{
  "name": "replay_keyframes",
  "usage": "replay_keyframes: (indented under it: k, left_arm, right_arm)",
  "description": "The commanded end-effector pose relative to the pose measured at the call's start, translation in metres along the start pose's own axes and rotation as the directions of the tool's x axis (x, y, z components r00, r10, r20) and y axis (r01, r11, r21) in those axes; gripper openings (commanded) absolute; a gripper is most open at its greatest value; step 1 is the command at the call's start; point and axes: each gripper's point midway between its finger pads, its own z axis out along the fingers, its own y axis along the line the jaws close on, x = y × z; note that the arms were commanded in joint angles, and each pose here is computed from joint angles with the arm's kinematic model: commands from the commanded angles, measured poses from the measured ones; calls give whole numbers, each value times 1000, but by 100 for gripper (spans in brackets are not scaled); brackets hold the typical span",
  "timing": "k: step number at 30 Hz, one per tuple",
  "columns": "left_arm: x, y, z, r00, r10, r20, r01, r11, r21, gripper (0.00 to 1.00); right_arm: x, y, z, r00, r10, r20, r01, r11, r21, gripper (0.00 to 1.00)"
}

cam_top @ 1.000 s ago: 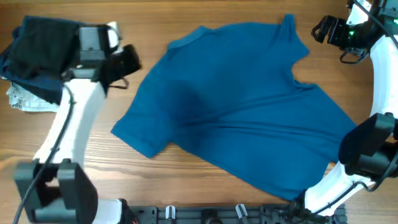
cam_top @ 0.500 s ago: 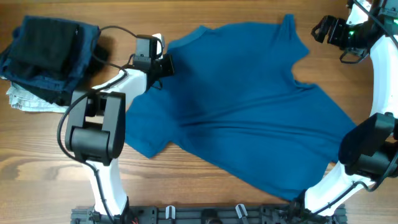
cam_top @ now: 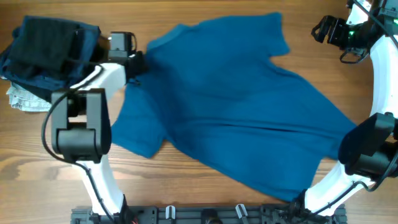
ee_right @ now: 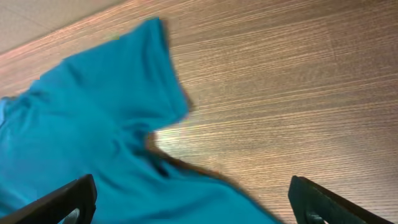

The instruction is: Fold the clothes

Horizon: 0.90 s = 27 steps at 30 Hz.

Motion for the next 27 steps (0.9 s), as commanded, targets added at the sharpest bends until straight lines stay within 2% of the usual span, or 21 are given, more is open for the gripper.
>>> replay_keyframes:
  k: [1, 3, 6, 9, 10, 12, 13, 14, 15, 27]
  left_arm:
    - [42, 80, 20, 989, -101, -111, 76, 974, -216, 4]
    - [23, 75, 8, 994, -96, -58, 84, 978, -192, 4]
    - [-28, 30, -35, 993, -72, 96, 76, 996, -39, 4]
    - [-73, -14, -108, 962, -93, 256, 69, 992, 102, 6]
    - [-82, -27, -134, 951, -92, 296, 50, 988, 144, 11]
    - [-96, -47, -187, 921, -90, 378, 10, 978, 207, 26]
    - [-98, -53, -206, 911, -90, 402, -3, 974, 226, 43]
    - [-99, -55, -215, 906, -91, 412, -9, 972, 233, 75]
    - [-99, -56, -223, 902, -92, 422, -13, 971, 239, 100]
    - [-79, -46, -214, 937, -76, 340, 8, 980, 197, 100]
  right_arm:
    - [2, -4, 4, 1000, 4, -9, -4, 1000, 8, 100]
    - [2, -3, 4, 1000, 5, -9, -5, 1000, 7, 100]
    - [2, -3, 4, 1000, 5, -9, -5, 1000, 7, 100]
    - [2, -3, 4, 1000, 4, -10, -4, 1000, 7, 100]
    - [2, -3, 4, 1000, 4, -10, -4, 1000, 7, 100]
    - [2, -3, 4, 1000, 4, -10, -4, 1000, 7, 100]
    - [2, -3, 4, 1000, 4, -10, -4, 1000, 7, 100]
    - [2, -3, 4, 1000, 4, -10, -4, 1000, 7, 100]
    - [2, -3, 4, 1000, 4, -10, -4, 1000, 7, 100]
    - [2, -3, 4, 1000, 4, -10, -4, 1000, 7, 100]
